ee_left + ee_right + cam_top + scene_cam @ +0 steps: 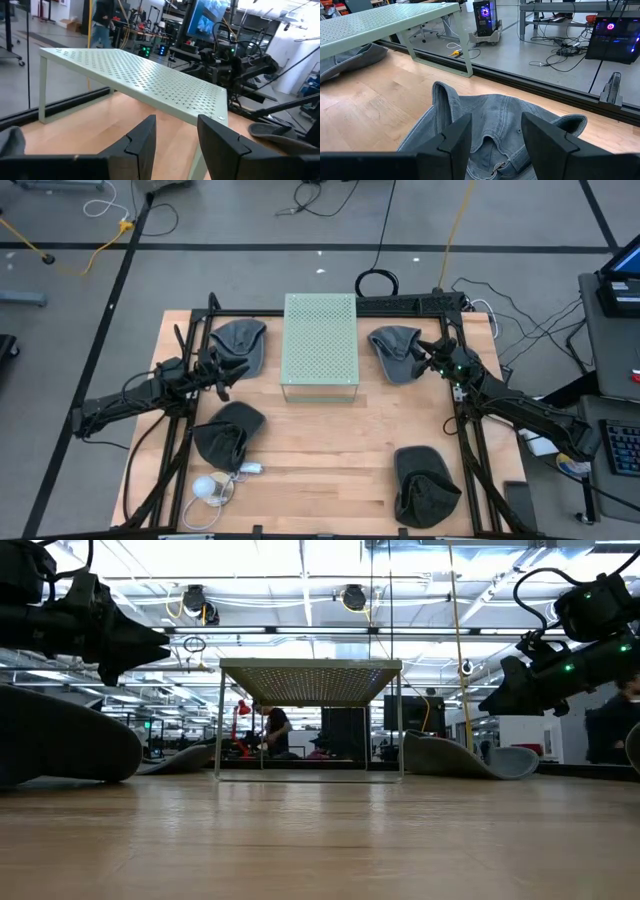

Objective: Pick & Place hat
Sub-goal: Put the left black cap on the shelf

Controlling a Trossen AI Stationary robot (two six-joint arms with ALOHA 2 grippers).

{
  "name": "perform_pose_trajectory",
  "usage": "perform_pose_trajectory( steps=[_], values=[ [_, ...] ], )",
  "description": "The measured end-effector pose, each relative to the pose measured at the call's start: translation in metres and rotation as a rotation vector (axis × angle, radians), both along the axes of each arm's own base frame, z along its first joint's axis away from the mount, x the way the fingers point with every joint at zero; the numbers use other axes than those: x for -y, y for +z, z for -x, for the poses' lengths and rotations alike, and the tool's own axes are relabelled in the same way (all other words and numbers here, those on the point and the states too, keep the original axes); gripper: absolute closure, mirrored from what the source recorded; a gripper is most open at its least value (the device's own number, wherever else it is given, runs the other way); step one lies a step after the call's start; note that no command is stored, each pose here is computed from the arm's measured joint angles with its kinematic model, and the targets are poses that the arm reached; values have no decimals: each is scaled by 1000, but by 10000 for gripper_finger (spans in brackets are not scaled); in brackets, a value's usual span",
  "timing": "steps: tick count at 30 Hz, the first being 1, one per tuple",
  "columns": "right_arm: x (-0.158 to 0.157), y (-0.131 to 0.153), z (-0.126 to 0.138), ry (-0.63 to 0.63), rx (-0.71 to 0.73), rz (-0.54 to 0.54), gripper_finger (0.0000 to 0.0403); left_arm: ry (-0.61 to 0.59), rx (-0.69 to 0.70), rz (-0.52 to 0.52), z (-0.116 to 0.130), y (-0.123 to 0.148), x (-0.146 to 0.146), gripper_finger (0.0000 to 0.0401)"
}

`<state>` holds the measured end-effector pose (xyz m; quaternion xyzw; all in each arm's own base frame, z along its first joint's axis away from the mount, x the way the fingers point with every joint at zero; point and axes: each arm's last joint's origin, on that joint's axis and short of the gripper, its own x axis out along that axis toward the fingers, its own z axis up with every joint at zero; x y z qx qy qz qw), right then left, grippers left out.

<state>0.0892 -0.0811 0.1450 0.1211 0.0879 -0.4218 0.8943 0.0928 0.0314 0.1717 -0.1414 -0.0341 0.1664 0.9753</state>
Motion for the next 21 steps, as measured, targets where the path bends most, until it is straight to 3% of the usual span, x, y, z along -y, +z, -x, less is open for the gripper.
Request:
perform_pose_trajectory(
  steps=[4, 12, 17, 21],
  values=[
    [0, 0, 0, 0, 0, 0, 236, 4, -14, 109, 3, 10, 1, 254],
    [0, 0, 0, 0, 0, 0, 236, 27, -230, 244, 9, 49, 3, 254],
    [0, 0, 0, 0, 0, 0, 236, 91, -303, 474, 1, 80, 1, 254],
    [0, 0, 0, 0, 0, 0, 236, 104, -388, 593, -12, 101, 2, 254]
  ],
)
